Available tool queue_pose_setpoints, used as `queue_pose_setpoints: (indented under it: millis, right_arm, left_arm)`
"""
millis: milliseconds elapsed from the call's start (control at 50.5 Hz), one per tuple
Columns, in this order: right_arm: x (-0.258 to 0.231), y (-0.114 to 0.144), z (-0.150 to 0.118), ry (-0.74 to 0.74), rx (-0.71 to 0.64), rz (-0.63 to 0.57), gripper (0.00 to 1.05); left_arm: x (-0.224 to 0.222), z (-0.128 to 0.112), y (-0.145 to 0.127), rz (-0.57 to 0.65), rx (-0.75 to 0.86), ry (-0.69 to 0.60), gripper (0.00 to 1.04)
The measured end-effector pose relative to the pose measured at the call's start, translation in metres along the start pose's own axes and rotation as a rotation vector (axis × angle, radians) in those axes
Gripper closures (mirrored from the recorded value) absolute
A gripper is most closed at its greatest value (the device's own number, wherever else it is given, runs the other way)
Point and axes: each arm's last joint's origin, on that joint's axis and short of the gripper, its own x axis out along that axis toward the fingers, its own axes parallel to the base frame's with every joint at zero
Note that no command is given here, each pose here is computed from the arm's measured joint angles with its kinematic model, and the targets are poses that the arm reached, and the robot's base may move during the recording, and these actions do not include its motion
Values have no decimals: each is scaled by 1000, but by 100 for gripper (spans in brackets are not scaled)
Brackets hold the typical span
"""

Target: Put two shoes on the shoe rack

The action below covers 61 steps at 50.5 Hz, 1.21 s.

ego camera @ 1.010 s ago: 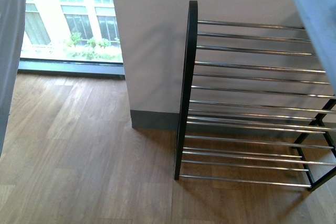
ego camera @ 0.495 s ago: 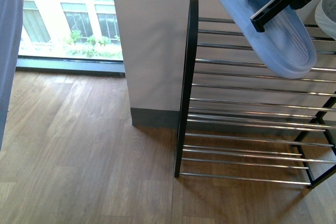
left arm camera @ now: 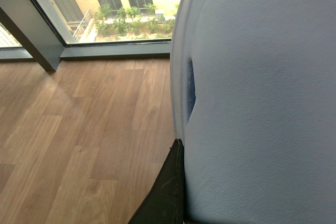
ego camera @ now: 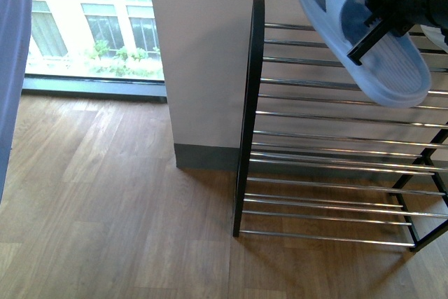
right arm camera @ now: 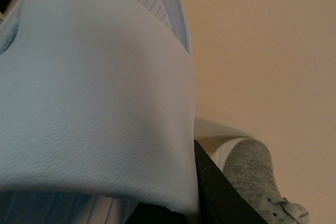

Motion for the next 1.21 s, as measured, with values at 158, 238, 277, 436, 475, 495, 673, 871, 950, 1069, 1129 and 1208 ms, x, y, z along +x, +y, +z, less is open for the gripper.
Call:
queue_pose_setpoints:
  millis: [158,238,277,436,475,495,673,871,950,1069,1129,1208]
  right_arm:
    - [8,-10,-3,36,-64,-52,103]
    - [12,-10,-6,49,-103,-61,103]
    - [13,-10,-8,56,-121,-67,103]
    - [20,-5,-15,80,-184,-88,103]
    - [23,-4,-18,99,-193,-88,103]
    - [25,-2,-20,109,-195,-85,103]
    - [42,4,-29,190,-136,-30,103]
    - [47,-4,-24,175,-58,-62,76]
    - [46,-9,-23,161,-28,-68,66]
    - [36,-19,-21,134,11,-69,46]
    - [27,-27,-20,121,27,-74,36]
    - [17,-39,-16,94,45,-75,22]
  left_arm:
    - [0,0,0,0,0,0,103]
    - [0,0,0,0,0,0,103]
    - [0,0,0,0,0,0,103]
    - [0,0,0,0,0,0,103]
    - [0,0,0,0,0,0,103]
    - [0,0,0,0,0,0,103]
    - [0,0,0,0,0,0,103]
    - [0,0,0,0,0,0,103]
    - [0,0,0,0,0,0,103]
    - [0,0,0,0,0,0,103]
    - [0,0,0,0,0,0,103]
    - [0,0,0,0,0,0,103]
